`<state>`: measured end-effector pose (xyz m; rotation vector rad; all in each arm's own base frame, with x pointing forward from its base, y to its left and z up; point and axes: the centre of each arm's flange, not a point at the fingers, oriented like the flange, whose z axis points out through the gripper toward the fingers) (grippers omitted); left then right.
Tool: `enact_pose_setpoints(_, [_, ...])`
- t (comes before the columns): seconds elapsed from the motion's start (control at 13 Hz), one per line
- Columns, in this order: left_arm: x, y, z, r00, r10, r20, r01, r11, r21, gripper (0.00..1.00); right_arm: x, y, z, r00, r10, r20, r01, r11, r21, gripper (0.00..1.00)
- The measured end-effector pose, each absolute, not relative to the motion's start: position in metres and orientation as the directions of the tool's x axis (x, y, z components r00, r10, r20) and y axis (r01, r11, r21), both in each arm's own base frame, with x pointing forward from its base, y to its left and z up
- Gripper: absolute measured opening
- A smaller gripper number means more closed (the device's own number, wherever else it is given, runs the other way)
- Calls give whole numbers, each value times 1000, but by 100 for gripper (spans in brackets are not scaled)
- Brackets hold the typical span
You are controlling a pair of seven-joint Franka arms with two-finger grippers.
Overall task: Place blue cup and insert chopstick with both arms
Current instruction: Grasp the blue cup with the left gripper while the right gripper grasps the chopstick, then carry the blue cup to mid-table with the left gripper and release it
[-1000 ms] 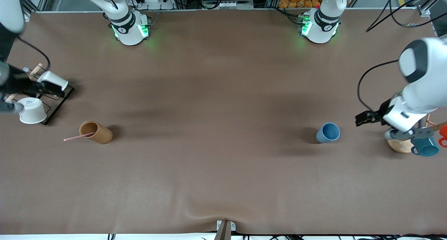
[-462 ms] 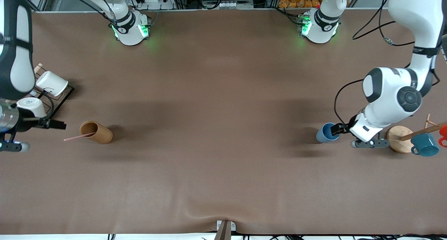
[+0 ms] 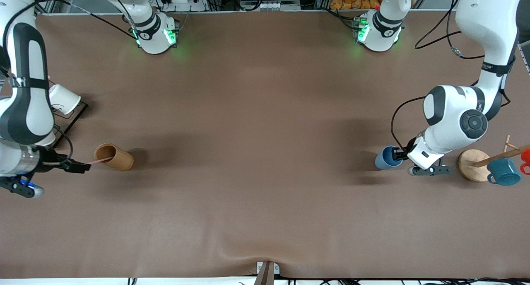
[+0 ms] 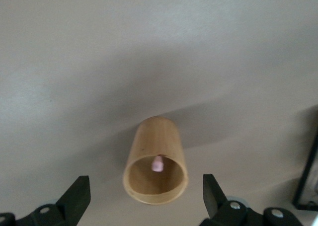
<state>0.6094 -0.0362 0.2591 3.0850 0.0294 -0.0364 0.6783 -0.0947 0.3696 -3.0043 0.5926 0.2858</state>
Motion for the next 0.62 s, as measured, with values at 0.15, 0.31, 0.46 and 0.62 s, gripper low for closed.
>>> enact_pose_setpoints(0.15, [609, -40, 257, 1000, 9, -25, 11, -998, 57, 5, 680, -92, 354, 897, -382, -222, -402, -914, -50, 100])
enact_pose_setpoints(0.31, [610, -57, 261, 1000, -18, -19, -17, -998, 61, 5, 680, -92, 336, 889, -385, -247, -407, -912, -45, 100])
enact_pose_setpoints(0.46, [607, -101, 278, 998, -57, -16, -56, -996, 75, 5, 681, -93, 326, 885, -389, -257, -412, -910, -43, 100])
enact_pose_setpoints(0.62, [595, -167, 304, 996, -79, -33, -75, -992, 102, 5, 681, -97, 325, 882, -394, -257, -419, -907, -45, 100])
